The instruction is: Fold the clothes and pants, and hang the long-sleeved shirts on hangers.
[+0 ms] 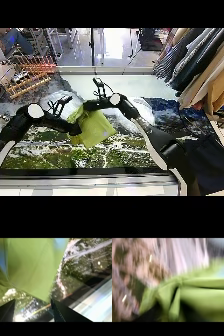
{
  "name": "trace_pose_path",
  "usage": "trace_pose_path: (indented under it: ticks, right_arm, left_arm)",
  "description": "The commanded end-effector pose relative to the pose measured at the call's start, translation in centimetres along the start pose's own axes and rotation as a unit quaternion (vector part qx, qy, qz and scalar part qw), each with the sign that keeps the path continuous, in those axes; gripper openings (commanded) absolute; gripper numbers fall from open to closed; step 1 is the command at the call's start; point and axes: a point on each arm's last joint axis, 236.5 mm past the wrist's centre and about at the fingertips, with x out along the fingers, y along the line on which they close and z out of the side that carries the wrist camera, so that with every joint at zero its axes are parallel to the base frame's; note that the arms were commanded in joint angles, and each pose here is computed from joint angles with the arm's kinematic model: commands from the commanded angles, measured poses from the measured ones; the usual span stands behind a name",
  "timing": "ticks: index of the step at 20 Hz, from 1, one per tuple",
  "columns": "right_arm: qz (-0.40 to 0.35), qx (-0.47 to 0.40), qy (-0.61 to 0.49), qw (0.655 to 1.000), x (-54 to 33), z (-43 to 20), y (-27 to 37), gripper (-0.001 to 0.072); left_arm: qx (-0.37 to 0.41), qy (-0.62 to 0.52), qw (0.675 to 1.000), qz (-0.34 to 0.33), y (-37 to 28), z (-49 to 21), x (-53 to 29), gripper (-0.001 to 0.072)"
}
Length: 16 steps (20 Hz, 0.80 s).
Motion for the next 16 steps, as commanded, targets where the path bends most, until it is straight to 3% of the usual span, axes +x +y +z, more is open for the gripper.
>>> trace_pose_path:
  ticks: [1,2,6,7,8,10,11,12,13,15,16]
  right_arm:
    - [-0.038,-0.065,-0.132,0.988,0.0,5.6,-0.6,0.0668]
    - [-0.039,-0.083,-0.133,0.987,-0.1,5.9,-0.5,0.0625]
    - [-0.052,-0.08,-0.103,0.99,-2.2,5.9,-2.5,0.0603]
    - [-0.068,-0.056,-0.081,0.993,-3.4,5.5,-4.0,0.0463]
    - [-0.086,-0.036,-0.051,0.994,-4.7,4.6,-5.8,0.037]
    - [-0.112,-0.001,0.038,0.993,-7.2,1.1,-9.3,0.0368]
    - [-0.11,0.018,0.082,0.99,-8.2,-0.9,-10.4,0.0405]
    - [-0.11,0.049,0.124,0.985,-9.3,-3.1,-11.6,0.0491]
    - [-0.109,0.077,0.159,0.978,-10.2,-5.2,-12.5,0.0525]
    - [-0.084,0.13,0.214,0.965,-11.2,-8.7,-13.0,0.0527]
    - [-0.067,0.145,0.226,0.961,-11.1,-9.7,-12.9,0.0528]
  left_arm:
    - [-0.005,-0.023,1.0,0.009,1.0,1.4,1.3,0.0483]
    - [-0.01,-0.022,1.0,0.009,1.3,1.6,2.0,0.0483]
    - [-0.02,-0.016,1.0,0.015,2.5,2.2,6.6,0.0482]
    - [-0.023,-0.009,1.0,0.015,2.8,1.9,7.7,0.0481]
    - [-0.026,-0.006,1.0,0.016,3.1,1.8,8.6,0.0481]
    - [-0.031,-0.011,0.999,0.022,3.8,2.1,9.6,0.048]
    - [-0.032,-0.018,0.999,0.026,4.1,2.4,9.8,0.0459]
    - [-0.034,-0.026,0.999,0.031,4.5,2.8,9.7,0.0411]
    - [-0.039,-0.035,0.998,0.035,5.0,3.2,9.5,0.0361]
    - [-0.056,-0.054,0.996,0.045,6.3,3.9,9.0,0.0324]
    - [-0.071,-0.06,0.994,0.049,7.1,4.1,8.7,0.0227]
